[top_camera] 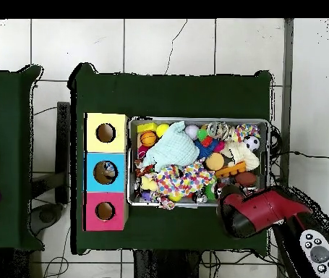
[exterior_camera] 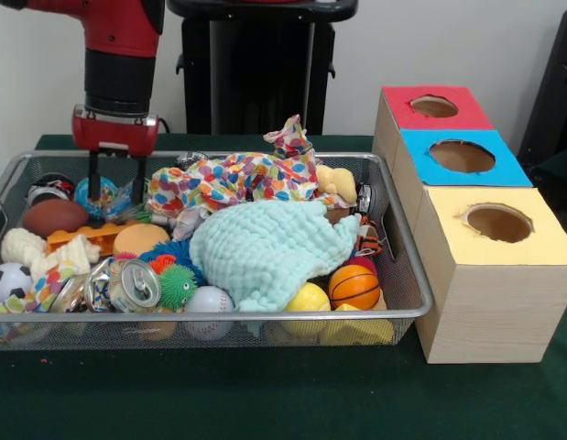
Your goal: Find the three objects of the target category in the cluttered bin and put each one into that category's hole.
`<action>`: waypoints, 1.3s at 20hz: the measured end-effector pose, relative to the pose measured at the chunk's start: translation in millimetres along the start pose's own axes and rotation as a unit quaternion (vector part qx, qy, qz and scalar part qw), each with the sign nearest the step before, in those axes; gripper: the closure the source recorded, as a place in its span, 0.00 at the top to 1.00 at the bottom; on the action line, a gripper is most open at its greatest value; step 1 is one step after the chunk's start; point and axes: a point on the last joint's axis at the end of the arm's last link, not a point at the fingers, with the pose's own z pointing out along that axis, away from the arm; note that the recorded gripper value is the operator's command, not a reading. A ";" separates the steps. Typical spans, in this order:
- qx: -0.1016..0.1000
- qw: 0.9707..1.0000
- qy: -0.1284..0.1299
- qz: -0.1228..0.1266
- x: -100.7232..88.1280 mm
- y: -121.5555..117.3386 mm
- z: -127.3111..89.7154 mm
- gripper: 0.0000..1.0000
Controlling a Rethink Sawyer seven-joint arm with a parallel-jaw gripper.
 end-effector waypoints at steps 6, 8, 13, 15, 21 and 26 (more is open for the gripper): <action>-0.003 1.000 0.002 -0.001 2.3 3.6 2.1 1.00; -0.005 1.000 0.003 -0.004 5.0 6.9 3.3 1.00; -0.007 1.000 0.007 -0.008 8.3 11.8 4.5 1.00; -0.006 1.000 0.008 -0.011 9.1 13.6 4.4 1.00; -0.006 1.000 0.010 -0.014 8.4 18.4 3.6 0.00; -0.008 1.000 0.013 -0.010 11.3 20.6 4.7 0.00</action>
